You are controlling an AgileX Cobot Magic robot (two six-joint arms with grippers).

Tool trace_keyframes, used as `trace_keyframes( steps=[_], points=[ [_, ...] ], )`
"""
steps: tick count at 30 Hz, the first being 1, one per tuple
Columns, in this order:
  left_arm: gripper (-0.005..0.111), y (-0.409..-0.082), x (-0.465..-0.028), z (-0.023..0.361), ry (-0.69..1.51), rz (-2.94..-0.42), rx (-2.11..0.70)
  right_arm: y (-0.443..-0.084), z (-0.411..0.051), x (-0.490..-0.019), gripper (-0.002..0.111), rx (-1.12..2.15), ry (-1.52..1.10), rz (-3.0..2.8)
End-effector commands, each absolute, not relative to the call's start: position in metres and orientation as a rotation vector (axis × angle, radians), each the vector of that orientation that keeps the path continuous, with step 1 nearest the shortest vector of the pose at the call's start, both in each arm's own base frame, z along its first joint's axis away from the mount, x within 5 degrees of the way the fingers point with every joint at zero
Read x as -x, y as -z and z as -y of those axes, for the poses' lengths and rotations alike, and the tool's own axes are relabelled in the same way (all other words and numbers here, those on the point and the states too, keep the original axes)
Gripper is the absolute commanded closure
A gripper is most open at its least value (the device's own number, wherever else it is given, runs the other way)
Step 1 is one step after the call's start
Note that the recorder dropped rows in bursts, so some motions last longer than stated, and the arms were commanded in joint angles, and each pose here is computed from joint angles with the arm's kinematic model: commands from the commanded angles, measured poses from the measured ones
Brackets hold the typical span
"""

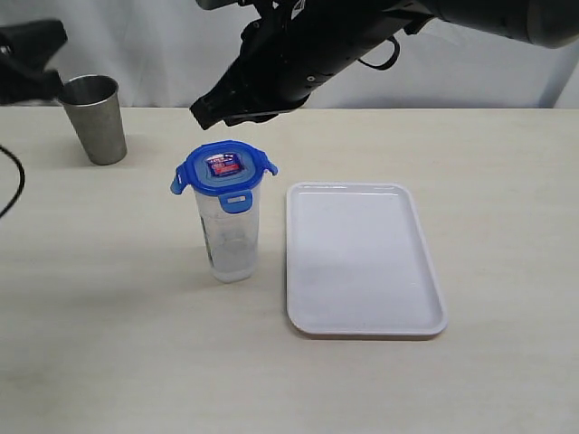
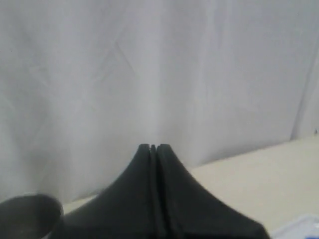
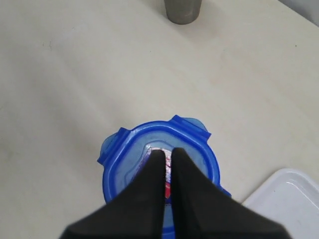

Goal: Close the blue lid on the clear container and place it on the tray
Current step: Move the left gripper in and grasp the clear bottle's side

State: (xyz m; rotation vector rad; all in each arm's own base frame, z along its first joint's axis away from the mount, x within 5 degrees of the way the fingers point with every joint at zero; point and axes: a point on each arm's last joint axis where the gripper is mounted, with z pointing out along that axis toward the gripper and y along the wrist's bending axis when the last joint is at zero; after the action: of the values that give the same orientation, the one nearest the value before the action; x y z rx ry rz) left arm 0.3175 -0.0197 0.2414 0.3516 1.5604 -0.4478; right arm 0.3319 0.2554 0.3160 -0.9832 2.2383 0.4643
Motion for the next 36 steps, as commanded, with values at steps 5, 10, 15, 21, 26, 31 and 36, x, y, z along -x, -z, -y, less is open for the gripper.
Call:
trace_keyframes(
  steps=[5, 10, 15, 21, 26, 31, 36],
  points=[
    [0.106, -0.194, -0.278, 0.033, 0.420, -1.668, -0.656, -0.320, -0.250, -0.329, 0.104, 1.015, -0.444, -2.244],
    [0.076, -0.177, -0.270, 0.032, 0.374, -1.801, -0.745, -0.320, -0.250, -0.329, 0.104, 1.007, -0.440, -2.251],
    [0.025, -0.170, -0.264, 0.037, 0.451, -1.822, -0.832, -0.319, -0.249, -0.328, 0.104, 1.007, -0.442, -2.272],
    [0.019, -0.150, -0.263, 0.049, 0.686, -1.730, -0.863, -0.318, -0.248, -0.327, 0.104, 0.998, -0.445, -2.297],
    [0.019, -0.120, -0.263, 0.054, 0.774, -1.655, -0.913, -0.317, -0.240, -0.332, 0.104, 0.942, -0.443, -2.332],
    [0.019, -0.091, -0.271, 0.062, 0.707, -1.638, -0.973, -0.316, -0.224, -0.341, 0.104, 0.888, -0.435, -2.378],
    [0.019, -0.077, -0.285, 0.088, 0.762, -1.600, -1.045, -0.315, -0.222, -0.340, 0.104, 0.898, -0.425, -2.395]
  ],
)
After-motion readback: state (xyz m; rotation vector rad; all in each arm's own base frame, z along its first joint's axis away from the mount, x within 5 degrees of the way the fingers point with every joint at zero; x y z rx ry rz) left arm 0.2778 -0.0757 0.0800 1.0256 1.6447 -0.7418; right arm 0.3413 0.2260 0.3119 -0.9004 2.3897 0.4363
